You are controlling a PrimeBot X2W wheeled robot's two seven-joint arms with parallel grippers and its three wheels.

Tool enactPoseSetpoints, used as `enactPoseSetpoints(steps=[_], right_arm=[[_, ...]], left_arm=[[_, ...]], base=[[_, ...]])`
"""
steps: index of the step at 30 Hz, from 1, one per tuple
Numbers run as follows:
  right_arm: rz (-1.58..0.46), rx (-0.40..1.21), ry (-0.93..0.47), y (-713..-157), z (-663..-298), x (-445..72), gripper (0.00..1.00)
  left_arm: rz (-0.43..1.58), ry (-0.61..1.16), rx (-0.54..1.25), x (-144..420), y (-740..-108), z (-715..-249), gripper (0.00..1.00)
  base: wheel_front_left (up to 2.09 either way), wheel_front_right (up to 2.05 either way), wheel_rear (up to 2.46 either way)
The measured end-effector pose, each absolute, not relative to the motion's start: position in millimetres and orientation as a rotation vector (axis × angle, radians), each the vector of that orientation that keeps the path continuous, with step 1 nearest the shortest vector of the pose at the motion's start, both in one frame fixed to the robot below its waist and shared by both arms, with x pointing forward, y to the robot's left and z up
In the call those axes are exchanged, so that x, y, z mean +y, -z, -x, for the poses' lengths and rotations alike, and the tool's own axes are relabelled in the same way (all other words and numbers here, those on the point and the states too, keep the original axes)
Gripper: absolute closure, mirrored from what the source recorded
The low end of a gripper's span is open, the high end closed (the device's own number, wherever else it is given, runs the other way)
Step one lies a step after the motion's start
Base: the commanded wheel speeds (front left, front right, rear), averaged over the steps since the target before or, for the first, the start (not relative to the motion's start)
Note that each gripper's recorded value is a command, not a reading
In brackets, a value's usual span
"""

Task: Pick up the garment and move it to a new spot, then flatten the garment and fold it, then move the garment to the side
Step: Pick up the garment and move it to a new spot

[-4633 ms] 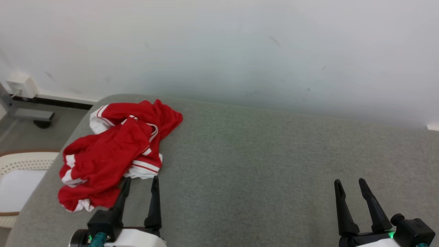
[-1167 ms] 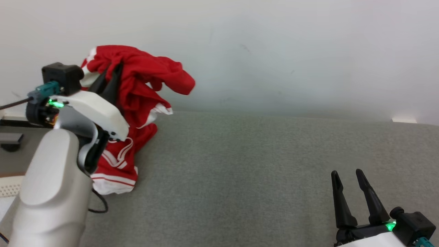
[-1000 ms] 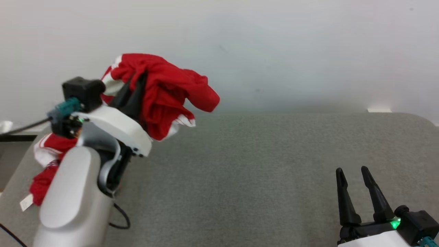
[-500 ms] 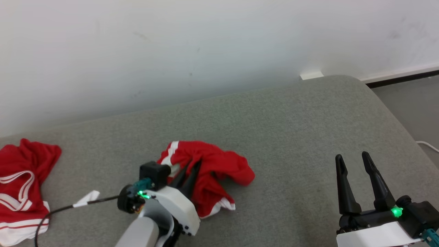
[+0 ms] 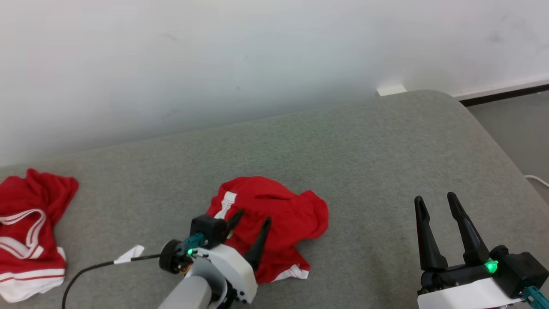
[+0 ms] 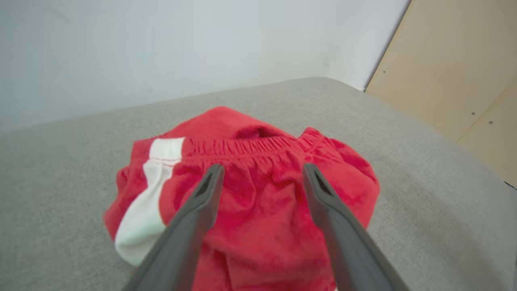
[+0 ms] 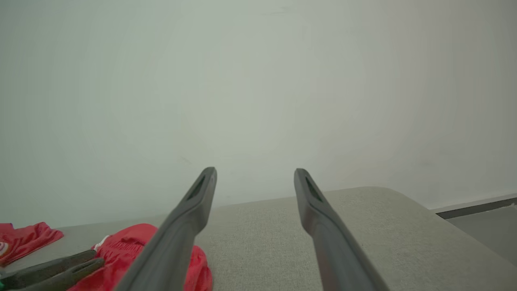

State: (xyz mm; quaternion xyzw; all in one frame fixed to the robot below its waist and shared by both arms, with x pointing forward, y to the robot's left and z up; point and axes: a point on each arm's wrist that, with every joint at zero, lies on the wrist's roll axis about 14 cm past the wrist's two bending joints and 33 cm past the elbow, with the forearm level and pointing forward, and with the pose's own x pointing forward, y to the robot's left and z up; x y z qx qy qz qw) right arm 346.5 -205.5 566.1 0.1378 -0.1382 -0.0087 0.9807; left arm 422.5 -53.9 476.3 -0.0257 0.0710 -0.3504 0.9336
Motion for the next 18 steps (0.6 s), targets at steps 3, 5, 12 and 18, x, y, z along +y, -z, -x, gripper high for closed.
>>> enactPoseSetpoints(steps=[3,5,12,18], right_arm=[[-0.283,-0.281,-0.011,-567.9,-350.7,-196.8,0.00],[-0.285,-0.283,-0.027,-569.2,-353.2,-191.9,0.00],[-0.291,-0.292,-0.090,-574.5,-359.7,-171.9,0.00],[-0.301,-0.275,-0.126,-569.9,-360.4,-159.1,0.00]], left_arm=[[0.072,0.697,0.076,-47.6,-497.2,-426.3,0.00],[0.092,0.668,0.034,-39.9,-511.4,-429.0,0.00],[0.147,0.436,-0.111,35.4,-552.6,-438.9,0.00],[0.174,0.215,-0.146,106.6,-552.3,-425.9,0.00]], base=[[0.00,0.00,0.00],[0.00,0.00,0.00],[0.00,0.00,0.00],[0.00,0.00,0.00]])
